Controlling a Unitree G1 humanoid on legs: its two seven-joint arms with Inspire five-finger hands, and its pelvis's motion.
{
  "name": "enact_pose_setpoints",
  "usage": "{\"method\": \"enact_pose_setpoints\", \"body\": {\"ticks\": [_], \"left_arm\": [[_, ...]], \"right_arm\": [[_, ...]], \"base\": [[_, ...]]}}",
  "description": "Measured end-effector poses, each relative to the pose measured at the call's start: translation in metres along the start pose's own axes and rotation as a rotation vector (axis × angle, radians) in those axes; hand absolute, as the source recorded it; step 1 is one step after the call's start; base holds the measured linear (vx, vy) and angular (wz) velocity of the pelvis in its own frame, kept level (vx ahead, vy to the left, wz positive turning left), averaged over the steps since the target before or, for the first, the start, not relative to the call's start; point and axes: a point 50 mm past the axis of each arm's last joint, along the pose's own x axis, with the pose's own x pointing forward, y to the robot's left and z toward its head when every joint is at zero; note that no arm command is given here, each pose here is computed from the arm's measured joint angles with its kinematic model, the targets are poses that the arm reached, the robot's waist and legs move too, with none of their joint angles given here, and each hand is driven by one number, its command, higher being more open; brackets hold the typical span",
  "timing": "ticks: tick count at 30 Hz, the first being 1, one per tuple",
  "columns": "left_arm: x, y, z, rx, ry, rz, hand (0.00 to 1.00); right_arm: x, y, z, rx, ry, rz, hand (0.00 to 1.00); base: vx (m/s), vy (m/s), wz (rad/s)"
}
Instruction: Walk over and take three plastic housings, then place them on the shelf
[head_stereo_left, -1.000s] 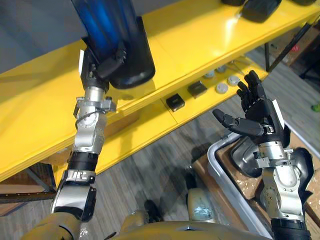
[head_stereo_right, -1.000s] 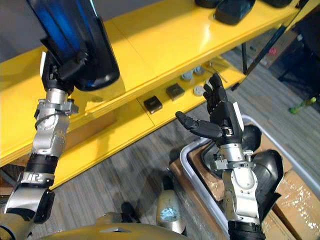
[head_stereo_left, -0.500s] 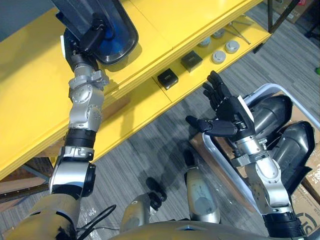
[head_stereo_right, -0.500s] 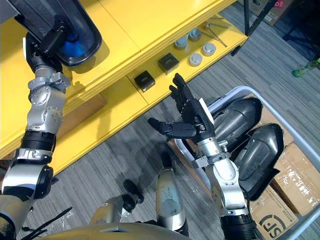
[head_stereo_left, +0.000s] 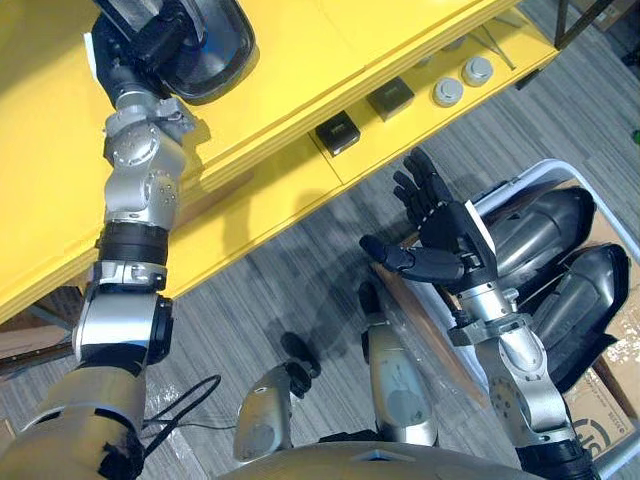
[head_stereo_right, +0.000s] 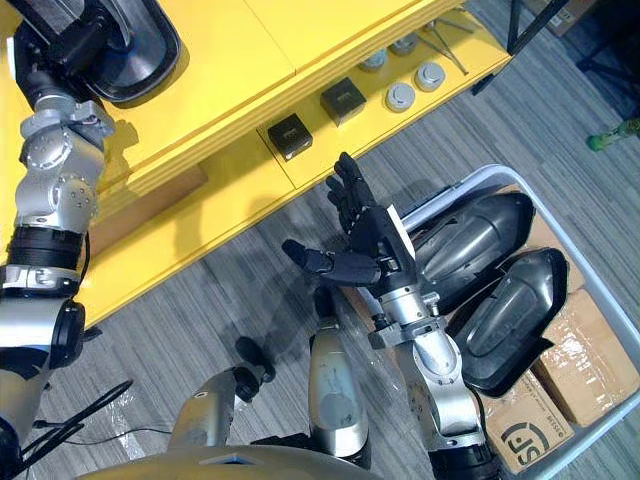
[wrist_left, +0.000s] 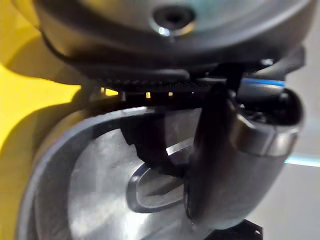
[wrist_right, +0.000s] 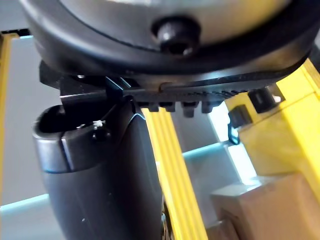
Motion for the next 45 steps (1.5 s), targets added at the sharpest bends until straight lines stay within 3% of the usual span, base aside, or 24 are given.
{"method": "enact_pose_setpoints", "body": {"ticks": [14,28,34,36,41,45], "left_arm": [[0.013,0.003,0.011,0.201,-0.013,0.026,1.0],[0.017,0.013,0.019,0.063,-0.066,0.208,1.0],[-0.008,-0.001,0.05,-0.083,-0.271,-0.013,1.0],[-0.017,0.0,0.038,-0.108,-0.255,-0.051,1.0],[-0.04,0.031,-0.02,-0.102,-0.104,-0.012,1.0],[-0.066,0.048,-0.041,-0.119,-0.1,0.014,1.0]], "right_arm": [[-0.002,0.012,-0.008,0.079,0.026,0.005,1.0],[-0.004,0.019,-0.015,0.118,0.029,-0.028,1.0],[0.003,0.013,-0.007,0.063,-0.036,-0.066,1.0],[0.006,0.005,-0.007,0.046,-0.047,-0.102,1.0],[0.02,-0.01,0.004,-0.034,-0.12,-0.153,1.0],[0.034,-0.01,0.005,-0.037,-0.15,-0.133,1.0]], "base": [[-0.02,-0.011,0.0],[-0.01,-0.019,0.02],[0.04,-0.026,0.07],[0.07,-0.014,0.15],[0.03,-0.01,0.09],[-0.04,-0.011,0.18]]}}
